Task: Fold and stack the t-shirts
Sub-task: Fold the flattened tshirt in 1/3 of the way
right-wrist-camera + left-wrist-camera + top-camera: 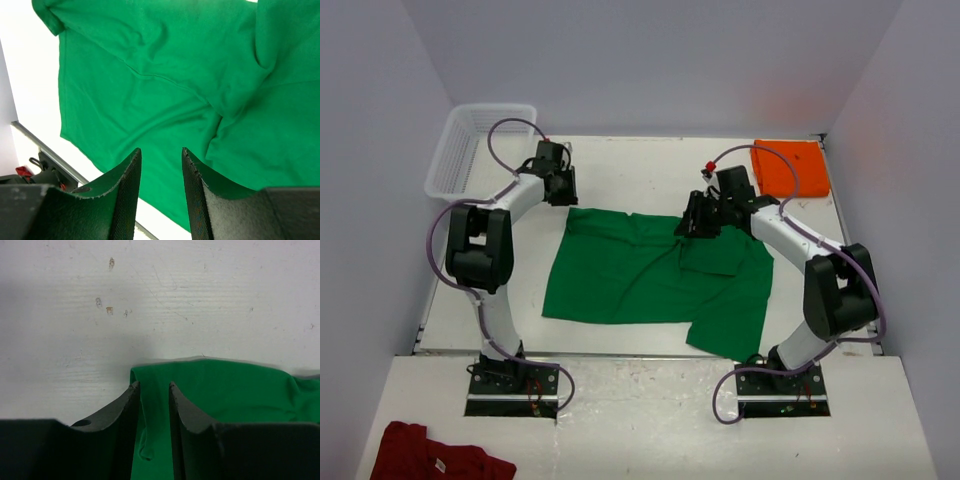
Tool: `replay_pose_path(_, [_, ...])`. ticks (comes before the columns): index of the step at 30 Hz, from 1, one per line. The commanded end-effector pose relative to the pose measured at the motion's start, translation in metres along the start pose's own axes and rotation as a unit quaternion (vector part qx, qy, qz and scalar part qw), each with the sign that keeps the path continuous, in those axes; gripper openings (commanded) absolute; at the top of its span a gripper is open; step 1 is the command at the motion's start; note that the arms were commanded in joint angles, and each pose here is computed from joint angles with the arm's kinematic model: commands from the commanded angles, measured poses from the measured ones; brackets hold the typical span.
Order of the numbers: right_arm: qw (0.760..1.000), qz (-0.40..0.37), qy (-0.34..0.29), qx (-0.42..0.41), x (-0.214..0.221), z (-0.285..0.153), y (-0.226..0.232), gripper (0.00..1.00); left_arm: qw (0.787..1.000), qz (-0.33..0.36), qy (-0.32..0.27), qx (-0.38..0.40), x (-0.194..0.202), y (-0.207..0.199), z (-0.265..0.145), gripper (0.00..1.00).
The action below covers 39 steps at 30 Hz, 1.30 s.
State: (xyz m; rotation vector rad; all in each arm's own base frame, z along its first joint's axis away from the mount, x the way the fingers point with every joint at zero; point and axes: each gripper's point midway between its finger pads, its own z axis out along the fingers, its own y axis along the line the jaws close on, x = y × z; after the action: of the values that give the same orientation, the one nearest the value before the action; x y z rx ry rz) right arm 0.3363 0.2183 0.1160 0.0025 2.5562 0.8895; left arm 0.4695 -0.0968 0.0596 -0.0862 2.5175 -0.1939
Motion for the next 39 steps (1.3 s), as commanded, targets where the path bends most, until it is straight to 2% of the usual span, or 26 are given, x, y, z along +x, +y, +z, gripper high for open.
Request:
replay_pose_path(1, [1.000,-0.018,-0.019,-0.001,-0.015,-0.001,0.006,0.39,0.998,-0.003,0.001,0.055,-0.010,-0.009,-0.003,0.30])
replay_pose_path(8, [1.000,-0.015,-0.017,-0.004,-0.015,0.000,0.007,0.39,0.998,-0.015,0.021,0.065,0.002,-0.010,0.002,0.30])
replay_pose_path(19, [1.000,-0.014,-0.014,-0.002,-0.010,0.002,0.003,0.38,0.999,-0.020,0.038,0.022,0.009,0.007,0.014,0.29])
replay_pose_path(23, [1.000,-0.010,-0.010,-0.006,-0.010,0.005,0.004,0.38,0.999,-0.018,0.046,0.015,0.012,0.010,0.023,0.23])
replay_pose_path(25, [1.000,-0.006,-0.007,-0.011,-0.009,0.006,0.007,0.34,0.998,-0.017,0.053,0.014,0.015,0.011,0.030,0.18])
replay_pose_path(30, [1.000,-0.021,0.019,-0.007,0.000,0.026,0.021,0.00,0.999,-0.020,0.051,-0.002,0.015,0.017,0.041,0.06])
replay_pose_path(36, [0.996,-0.048,0.077,0.003,0.011,0.067,0.042,0.00,0.998,-0.027,0.046,-0.033,0.015,0.033,0.042,0.04])
replay_pose_path(38, [0.996,-0.059,0.071,-0.005,-0.003,0.073,0.057,0.00,0.998,-0.028,0.038,-0.053,0.013,0.041,0.040,0.04])
replay_pose_path(39, [0.995,-0.049,0.091,0.007,0.002,0.083,0.049,0.00,0.997,-0.031,0.040,-0.058,0.016,0.045,0.039,0.04])
